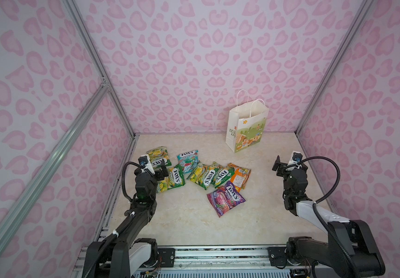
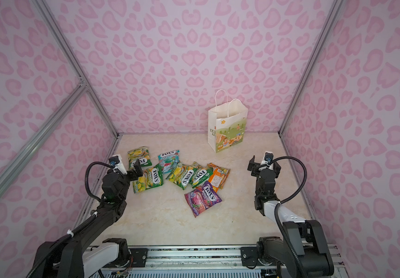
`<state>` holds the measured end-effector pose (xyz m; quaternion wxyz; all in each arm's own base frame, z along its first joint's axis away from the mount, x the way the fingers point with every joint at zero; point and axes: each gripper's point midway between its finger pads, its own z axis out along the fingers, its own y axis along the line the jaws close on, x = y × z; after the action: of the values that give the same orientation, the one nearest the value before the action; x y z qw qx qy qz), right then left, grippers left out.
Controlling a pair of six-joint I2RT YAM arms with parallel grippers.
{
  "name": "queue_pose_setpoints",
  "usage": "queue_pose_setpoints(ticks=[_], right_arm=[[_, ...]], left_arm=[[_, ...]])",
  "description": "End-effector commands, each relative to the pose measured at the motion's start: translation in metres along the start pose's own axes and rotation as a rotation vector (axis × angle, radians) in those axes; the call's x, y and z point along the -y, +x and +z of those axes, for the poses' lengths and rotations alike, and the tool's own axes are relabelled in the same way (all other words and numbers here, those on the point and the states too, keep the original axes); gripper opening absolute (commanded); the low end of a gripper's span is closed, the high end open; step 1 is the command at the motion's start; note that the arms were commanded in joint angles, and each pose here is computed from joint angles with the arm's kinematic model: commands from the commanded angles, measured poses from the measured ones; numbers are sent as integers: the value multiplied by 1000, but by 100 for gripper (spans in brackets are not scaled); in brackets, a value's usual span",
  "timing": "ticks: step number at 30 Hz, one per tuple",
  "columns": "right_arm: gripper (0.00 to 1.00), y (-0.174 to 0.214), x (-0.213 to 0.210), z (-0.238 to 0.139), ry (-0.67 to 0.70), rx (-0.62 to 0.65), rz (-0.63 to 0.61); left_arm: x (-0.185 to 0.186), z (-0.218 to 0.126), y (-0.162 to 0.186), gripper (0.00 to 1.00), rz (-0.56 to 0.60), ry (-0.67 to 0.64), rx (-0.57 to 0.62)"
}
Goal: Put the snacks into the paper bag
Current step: 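Raise both arms from rest toward the candy pile and paper bag, then reach the right gripper to the white paper bag and grasp its rim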
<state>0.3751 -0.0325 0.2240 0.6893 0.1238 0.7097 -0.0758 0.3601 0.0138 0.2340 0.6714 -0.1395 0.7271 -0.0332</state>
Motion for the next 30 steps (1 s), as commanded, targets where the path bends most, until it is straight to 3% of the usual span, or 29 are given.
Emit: queue_pose_setpoints(ticks=[1, 4, 8, 12, 15, 19, 23, 30], right_arm=[[99, -3, 30, -12, 164, -20, 226], [99, -14, 55, -22, 199, -57, 556], [99, -37, 69, -27, 131, -50, 769], [99, -46, 68, -30, 174, -134, 837], [99, -50, 55, -28, 184, -218, 880], [98, -70, 17, -22, 171, -304, 830], [99, -100, -21, -11, 182, -291, 823], [96, -101, -89, 55, 159, -444, 1008]], left_arm=[[-20, -18, 2, 98, -287, -154, -123], [-10, -34, -18, 98, -395, -139, -181], [5, -55, -39, 98, -458, -52, -214], [36, -76, -58, 98, -401, 127, -251], [51, -85, -50, 100, -327, 192, -374], [63, -97, -29, 98, -235, 258, -531], [57, -103, -12, 98, -156, 226, -569], [43, -101, 11, 98, -113, 178, -554]])
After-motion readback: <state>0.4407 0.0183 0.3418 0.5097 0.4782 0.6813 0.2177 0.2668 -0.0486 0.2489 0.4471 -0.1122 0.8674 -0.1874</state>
